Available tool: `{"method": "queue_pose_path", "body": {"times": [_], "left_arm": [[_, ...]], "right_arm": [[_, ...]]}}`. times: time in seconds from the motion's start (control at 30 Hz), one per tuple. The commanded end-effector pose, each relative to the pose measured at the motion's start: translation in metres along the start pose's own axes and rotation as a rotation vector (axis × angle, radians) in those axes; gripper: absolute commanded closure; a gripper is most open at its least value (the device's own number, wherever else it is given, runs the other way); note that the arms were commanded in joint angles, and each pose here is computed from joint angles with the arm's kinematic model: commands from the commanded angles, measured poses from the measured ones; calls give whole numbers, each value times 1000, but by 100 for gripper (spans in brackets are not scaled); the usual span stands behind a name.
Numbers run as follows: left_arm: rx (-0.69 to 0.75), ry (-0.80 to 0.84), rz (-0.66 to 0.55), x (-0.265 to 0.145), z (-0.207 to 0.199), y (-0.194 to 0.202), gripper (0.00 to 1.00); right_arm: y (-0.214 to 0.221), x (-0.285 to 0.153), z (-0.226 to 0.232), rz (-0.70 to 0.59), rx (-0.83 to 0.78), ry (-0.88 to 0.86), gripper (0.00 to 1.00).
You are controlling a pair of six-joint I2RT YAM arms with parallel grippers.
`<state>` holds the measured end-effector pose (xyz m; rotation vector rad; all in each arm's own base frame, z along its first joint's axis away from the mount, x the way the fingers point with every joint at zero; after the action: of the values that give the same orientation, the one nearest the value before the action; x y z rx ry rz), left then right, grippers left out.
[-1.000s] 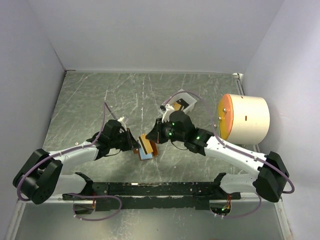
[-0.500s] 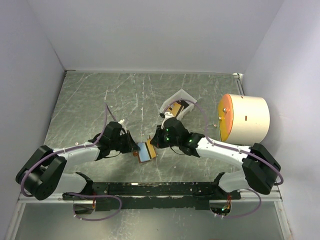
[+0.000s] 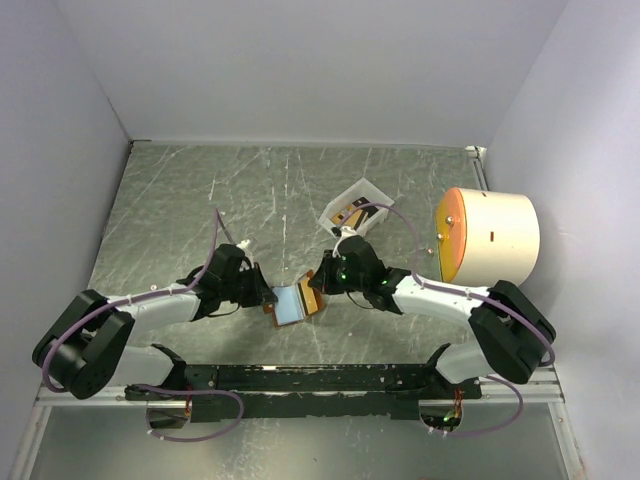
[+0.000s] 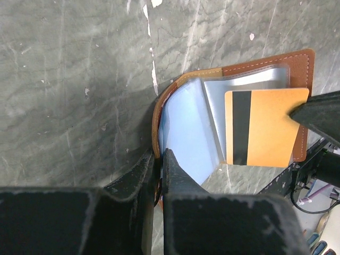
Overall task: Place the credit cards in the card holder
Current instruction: Insert the credit card into the card holder.
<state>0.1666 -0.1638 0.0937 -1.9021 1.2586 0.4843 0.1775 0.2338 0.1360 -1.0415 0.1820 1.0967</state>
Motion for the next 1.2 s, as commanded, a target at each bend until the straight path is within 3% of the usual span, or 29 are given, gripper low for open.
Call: {"method": "queue_pose_path", "body": {"times": [0.0,0.5,1.17], "left_arm": [[21,-71,20,1,12,5,85],[22,-71,27,4,17,10,85],[4,-49,20,1,17,14,84]], "right_arm": [[-1,4,-11,-25,71,-47,100],[9,11,-20,-52,153,-137,100],[18,17,-16,-96,36,-2,100]]}}
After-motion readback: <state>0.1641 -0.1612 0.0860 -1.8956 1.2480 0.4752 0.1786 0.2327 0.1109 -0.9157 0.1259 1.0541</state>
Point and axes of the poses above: each gripper's point midway between its finger pads, its own x axis out along the fingers, its own z axis along the line the jaws close on, y = z × x, the point moved 10 cm from there along -x, back along the fingers, and after that the axes turned 1 degree about -x, right-handed, at the moved point
